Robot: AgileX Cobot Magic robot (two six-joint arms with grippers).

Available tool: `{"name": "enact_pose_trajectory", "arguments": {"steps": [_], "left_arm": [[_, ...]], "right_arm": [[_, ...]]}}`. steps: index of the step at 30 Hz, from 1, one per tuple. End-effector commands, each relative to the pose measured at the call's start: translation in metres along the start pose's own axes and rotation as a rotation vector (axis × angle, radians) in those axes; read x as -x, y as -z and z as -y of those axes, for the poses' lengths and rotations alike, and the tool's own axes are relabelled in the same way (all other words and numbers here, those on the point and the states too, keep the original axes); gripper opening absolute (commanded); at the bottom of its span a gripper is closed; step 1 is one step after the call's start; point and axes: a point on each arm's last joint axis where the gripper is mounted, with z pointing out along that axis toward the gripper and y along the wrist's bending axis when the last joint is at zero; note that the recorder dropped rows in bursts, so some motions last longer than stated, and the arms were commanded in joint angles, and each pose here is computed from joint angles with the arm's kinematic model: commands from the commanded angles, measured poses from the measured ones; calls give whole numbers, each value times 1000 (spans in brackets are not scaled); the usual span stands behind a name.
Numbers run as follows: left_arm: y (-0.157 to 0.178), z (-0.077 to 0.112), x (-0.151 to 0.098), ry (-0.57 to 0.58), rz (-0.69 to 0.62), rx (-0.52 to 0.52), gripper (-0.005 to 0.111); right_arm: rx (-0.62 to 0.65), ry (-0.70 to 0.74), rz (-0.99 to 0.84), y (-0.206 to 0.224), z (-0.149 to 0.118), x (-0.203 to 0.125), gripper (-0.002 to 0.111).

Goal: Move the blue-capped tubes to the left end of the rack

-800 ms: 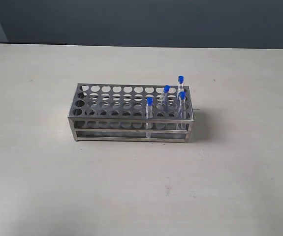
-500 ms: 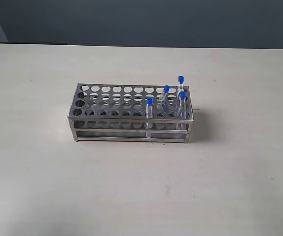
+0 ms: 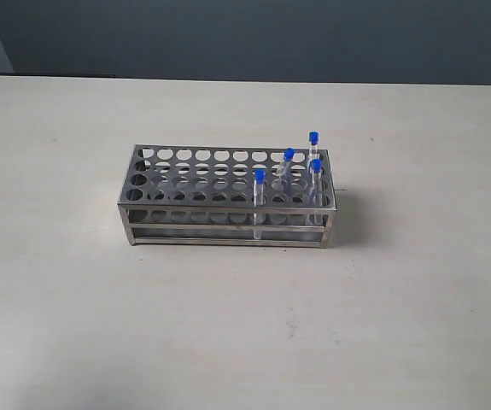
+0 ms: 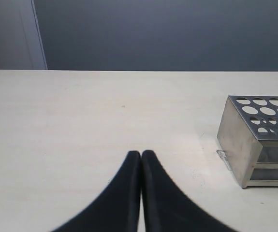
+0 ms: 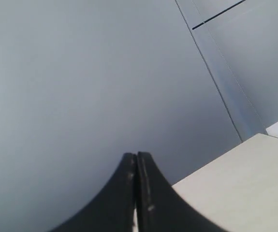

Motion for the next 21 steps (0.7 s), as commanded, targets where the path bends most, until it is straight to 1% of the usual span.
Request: {"name": "enact_pose_trajectory", "arguments": {"steps": [1,6,8,10,11,13,14,16,18,19,21], "left_arm": [[1,1,2,12,11,-10,1],[1,1,2,10,13,-10,1],[1,1,2,10,13,-10,1],[1,1,2,10,13,-10,1],[1,1,2,10,13,-10,1],[1,1,2,10,13,-10,1],[1,1,2,10,13,-10,1],[1,1,2,10,13,-10,1],[1,1,2,10,13,-10,1],[1,1,2,10,13,-10,1],[1,1,2,10,13,-10,1]], "right_arm": [[-6,-94,8,0,2,-1,-1],[-2,-497,-15,0,1,-3,-1],[0,-566,-45,1,0,-6,-1],[2,-569,-70,1,-1,-8,-1],[4,-563,-78,1,-1,-8,-1],[10,-503,-94,1,-2,-10,-1],[16,-445,-100,1,-2,-10,-1],[32,-260,-102,1,-3,-10,-1],[52,-35,-96,1,-4,-10,-1],[57,16,-95,1,-4,-10,-1],[58,37,-100,1,-4,-11,-1]]}}
